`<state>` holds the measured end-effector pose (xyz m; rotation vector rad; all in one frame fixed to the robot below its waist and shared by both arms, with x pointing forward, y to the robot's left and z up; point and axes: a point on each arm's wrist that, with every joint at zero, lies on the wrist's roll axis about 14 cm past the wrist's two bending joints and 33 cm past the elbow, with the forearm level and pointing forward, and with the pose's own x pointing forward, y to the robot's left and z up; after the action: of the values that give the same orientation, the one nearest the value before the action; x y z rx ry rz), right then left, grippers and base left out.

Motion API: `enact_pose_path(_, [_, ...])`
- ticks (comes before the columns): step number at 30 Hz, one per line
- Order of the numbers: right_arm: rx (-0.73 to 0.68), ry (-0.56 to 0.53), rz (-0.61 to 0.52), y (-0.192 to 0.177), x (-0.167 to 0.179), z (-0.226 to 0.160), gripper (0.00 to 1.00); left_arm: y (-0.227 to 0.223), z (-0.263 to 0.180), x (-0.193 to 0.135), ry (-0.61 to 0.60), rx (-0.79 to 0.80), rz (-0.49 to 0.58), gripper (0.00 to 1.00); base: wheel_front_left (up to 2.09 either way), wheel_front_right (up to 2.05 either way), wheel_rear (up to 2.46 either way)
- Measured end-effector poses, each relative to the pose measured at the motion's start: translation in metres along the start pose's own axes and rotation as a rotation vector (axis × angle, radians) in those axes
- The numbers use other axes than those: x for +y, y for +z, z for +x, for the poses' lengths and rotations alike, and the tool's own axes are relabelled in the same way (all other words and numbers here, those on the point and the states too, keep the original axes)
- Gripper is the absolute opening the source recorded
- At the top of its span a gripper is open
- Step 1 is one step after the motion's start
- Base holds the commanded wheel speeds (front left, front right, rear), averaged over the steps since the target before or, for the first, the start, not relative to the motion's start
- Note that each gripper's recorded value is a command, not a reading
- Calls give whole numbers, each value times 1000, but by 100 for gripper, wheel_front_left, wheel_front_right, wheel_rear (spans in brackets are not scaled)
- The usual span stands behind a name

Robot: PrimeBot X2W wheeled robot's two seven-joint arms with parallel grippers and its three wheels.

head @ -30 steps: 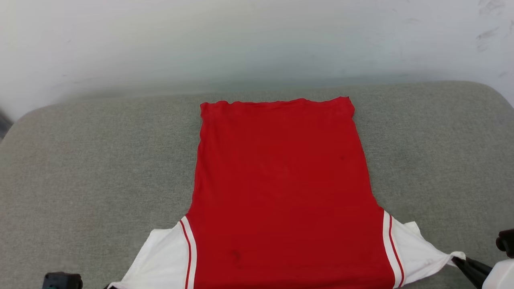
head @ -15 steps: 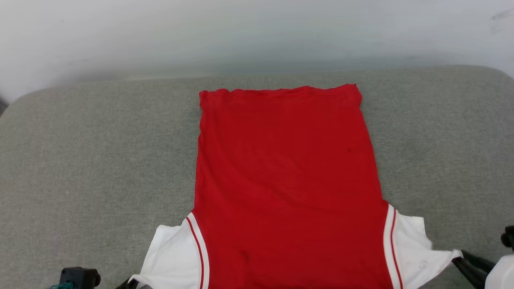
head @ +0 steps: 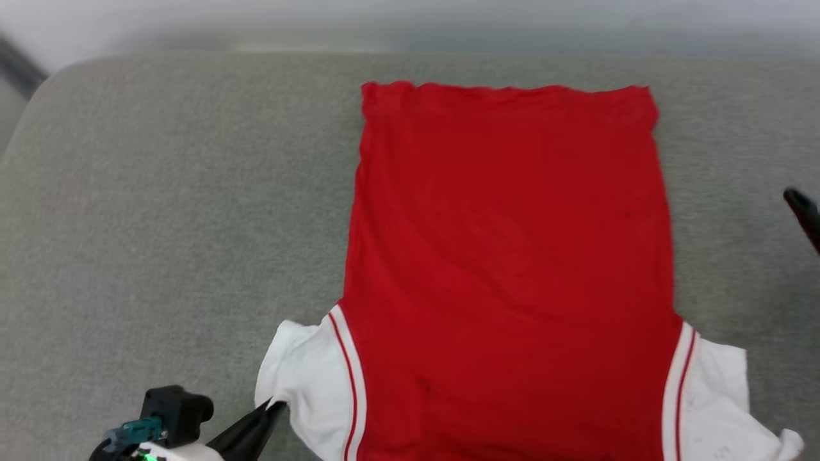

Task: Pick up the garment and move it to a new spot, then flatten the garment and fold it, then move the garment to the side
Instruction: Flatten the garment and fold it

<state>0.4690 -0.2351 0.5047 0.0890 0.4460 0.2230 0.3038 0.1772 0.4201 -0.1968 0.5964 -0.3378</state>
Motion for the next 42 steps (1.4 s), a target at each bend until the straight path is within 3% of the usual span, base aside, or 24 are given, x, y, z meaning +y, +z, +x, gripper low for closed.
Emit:
enact_pose_path(7, [-26,-29,-55,41,10,78,100,6,7,0,12,-17,-18,0,0,0,0])
enact_pose_path(17, [320,-27,17,11,20,165,100,-5,17,11,55,14,-61,0,0,0,0])
enact_pose_path(25, [549,-62,57,-21,25,204,100,-22,21,13,86,44,-120,0,0,0,0])
enact_pose_path(38, [675,-48,28,-63,52,234,98,-35,23,17,116,64,-143,0,0,0,0])
enact_pose_path(39, [675,-47,27,-65,52,234,40,-36,24,16,115,67,-146,0,0,0,0])
enact_pose_path(40, [672,-47,28,-65,52,235,0,-37,25,16,115,69,-146,0,0,0,0])
enact_pose_path(42, [671,-45,34,-66,52,234,0,-36,26,17,116,69,-144,0,0,0,0])
